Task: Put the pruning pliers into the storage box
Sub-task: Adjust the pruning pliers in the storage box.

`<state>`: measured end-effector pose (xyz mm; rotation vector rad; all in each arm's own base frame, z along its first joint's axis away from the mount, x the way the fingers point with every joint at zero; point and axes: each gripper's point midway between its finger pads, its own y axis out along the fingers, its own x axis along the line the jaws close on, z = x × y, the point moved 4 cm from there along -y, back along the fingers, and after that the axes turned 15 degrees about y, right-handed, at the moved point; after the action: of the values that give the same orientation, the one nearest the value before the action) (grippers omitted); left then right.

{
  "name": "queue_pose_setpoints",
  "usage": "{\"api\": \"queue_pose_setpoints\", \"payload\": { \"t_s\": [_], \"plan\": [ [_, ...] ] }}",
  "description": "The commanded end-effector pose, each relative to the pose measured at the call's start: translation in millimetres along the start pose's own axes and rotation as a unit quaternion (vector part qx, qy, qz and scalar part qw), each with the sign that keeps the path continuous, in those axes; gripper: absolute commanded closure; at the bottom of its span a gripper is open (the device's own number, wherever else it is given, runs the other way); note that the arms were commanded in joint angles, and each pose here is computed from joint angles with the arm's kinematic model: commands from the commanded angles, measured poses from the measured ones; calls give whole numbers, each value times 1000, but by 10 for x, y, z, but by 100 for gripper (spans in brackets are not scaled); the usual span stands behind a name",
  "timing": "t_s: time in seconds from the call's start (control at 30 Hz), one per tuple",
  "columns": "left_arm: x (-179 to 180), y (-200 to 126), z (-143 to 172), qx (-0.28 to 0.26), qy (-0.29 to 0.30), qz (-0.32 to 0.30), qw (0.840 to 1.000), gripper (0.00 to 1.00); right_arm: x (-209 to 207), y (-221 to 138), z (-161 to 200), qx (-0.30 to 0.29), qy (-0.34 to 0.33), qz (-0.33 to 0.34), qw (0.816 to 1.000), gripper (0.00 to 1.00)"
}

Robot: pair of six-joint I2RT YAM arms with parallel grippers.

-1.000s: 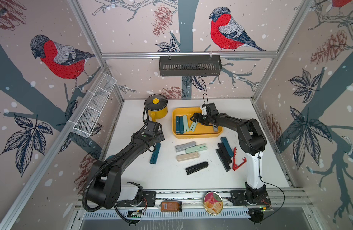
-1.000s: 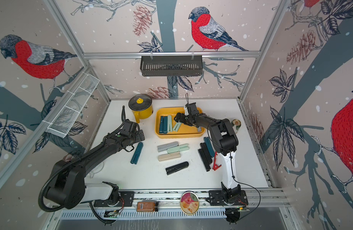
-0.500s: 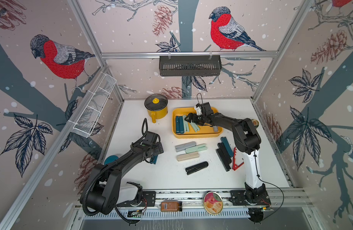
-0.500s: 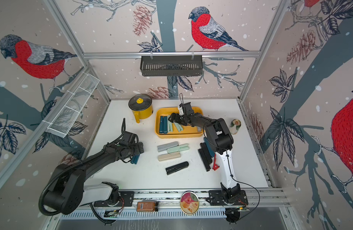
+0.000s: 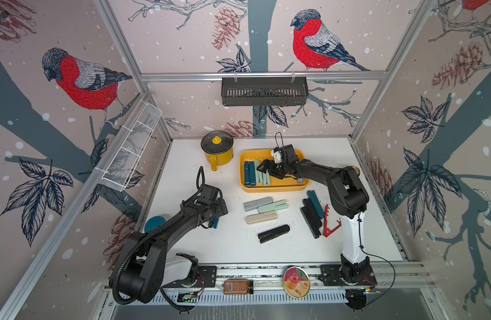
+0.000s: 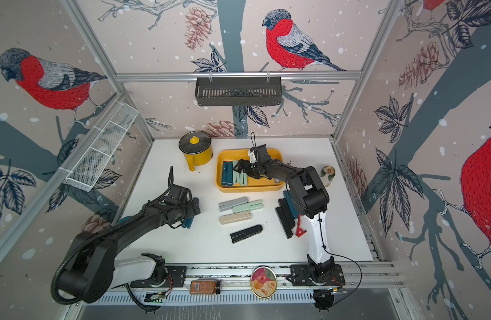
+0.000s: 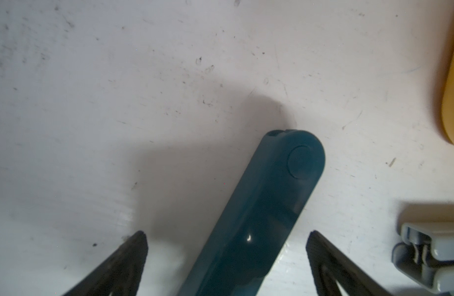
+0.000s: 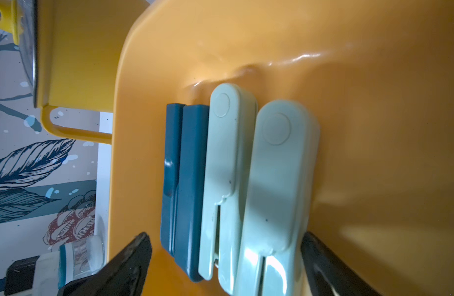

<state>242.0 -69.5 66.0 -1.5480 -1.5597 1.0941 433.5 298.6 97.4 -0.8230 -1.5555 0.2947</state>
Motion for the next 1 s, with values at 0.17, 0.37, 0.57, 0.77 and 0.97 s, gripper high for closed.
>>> {"api": "queue_pose_setpoints", "payload": {
  "t_s": [0.17, 0.37, 0.57, 0.77, 0.97],
  "plan": [
    [-5, -11, -69, -13, -6, -1, 1000, 3, 95, 25, -20, 6, -8, -19, 1000, 8],
    [-35, 30, -65, -8, -4, 8, 1000, 5, 155, -16, -31, 4, -15, -27, 1000, 8],
    [-107, 60, -97, -4, 7, 27, 1000, 13, 171, -132, -116, -13, -34, -20, 999, 8],
    [-162, 92, -124, -2, 16, 41, 999, 26, 160, -370, -246, -43, -42, -15, 998, 7],
    [-195, 138, -127, 7, 20, 49, 999, 33, 103, -620, -358, -69, -39, -11, 997, 7]
  ]
}}
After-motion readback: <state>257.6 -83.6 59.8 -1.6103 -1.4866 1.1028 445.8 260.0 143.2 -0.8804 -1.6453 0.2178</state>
